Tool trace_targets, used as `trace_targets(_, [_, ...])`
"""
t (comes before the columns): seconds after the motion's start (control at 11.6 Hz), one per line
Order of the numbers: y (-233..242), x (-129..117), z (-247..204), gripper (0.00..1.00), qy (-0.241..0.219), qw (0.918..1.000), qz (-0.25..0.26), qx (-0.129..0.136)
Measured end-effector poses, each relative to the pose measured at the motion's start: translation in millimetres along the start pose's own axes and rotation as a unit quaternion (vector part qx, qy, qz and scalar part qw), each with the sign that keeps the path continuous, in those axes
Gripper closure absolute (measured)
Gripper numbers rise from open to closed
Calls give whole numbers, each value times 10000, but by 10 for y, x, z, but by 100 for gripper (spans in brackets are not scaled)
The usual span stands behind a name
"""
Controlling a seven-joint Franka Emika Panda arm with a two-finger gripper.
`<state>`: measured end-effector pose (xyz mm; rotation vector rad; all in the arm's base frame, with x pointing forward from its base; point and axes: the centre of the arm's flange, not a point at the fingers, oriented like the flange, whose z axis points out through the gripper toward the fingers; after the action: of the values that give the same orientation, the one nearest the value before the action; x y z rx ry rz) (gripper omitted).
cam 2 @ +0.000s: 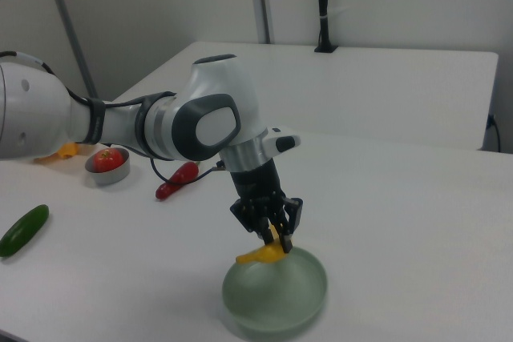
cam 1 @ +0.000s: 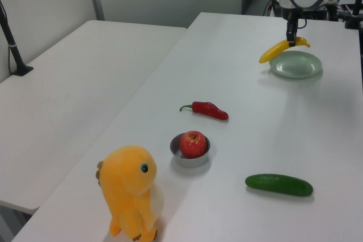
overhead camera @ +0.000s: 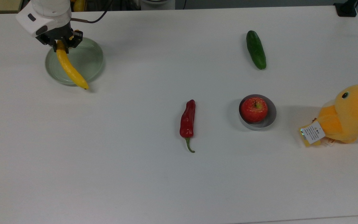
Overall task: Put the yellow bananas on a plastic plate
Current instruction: 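Lower the banana onto the plate and open the gripper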
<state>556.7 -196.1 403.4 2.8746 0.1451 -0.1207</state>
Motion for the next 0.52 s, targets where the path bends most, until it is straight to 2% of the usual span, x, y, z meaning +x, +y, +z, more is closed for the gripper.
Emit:
trace_targets(0.09, [4,-17,-15,63,-27,10000,7,7])
trace_targets(0.26, [8,-27,-25,37,-32,10000,13,9])
trace_targets(0.43, [6,-29,-21,4,-36,10000,12,10])
trace_targets(0.52, [7,-29,-22,0,-35,10000,12,10])
